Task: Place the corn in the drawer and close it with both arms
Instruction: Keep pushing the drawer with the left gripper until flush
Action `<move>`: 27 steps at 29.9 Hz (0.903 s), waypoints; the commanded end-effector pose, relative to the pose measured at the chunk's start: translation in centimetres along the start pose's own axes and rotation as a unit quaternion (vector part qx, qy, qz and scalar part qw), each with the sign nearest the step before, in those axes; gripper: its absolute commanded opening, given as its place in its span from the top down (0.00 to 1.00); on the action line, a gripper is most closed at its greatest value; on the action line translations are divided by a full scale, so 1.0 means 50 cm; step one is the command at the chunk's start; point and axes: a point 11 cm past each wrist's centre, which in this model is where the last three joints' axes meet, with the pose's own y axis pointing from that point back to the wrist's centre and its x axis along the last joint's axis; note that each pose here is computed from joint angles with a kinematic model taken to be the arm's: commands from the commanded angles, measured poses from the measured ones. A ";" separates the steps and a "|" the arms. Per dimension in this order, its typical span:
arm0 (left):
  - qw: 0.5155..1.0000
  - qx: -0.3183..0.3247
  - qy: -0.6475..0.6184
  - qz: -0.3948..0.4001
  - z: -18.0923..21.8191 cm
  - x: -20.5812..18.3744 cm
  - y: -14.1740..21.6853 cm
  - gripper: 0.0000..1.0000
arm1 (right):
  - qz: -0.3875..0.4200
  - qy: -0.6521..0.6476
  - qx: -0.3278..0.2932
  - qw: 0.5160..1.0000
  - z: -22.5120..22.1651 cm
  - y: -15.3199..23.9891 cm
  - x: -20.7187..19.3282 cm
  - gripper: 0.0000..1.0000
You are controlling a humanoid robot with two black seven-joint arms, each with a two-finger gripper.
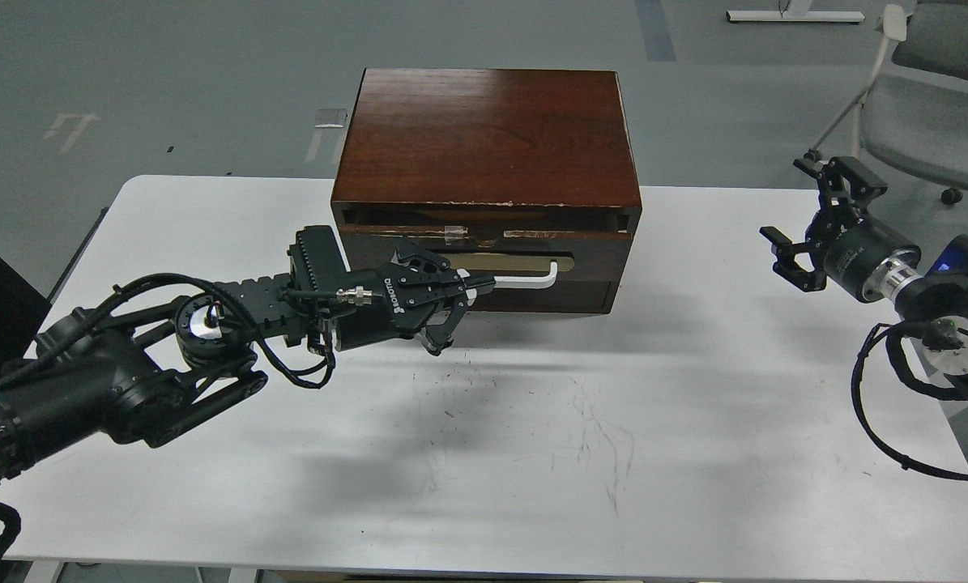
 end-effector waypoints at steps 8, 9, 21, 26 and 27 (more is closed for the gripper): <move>1.000 0.008 0.002 -0.013 -0.009 -0.013 0.009 1.00 | 0.000 0.000 0.000 1.000 0.000 0.000 0.000 0.00; 1.000 0.007 0.003 -0.016 -0.008 -0.015 0.009 1.00 | 0.000 0.000 0.000 1.000 0.000 0.000 0.000 0.00; 0.999 0.013 0.018 -0.049 -0.017 -0.031 0.012 1.00 | -0.001 0.000 0.000 1.000 0.000 0.000 0.000 0.00; 0.999 0.012 0.014 -0.044 -0.020 -0.019 0.005 1.00 | -0.001 0.000 0.000 1.000 0.000 0.000 0.000 0.00; 0.999 0.014 0.014 -0.043 -0.023 -0.016 0.006 1.00 | 0.000 0.000 -0.001 1.000 0.002 0.001 0.000 0.00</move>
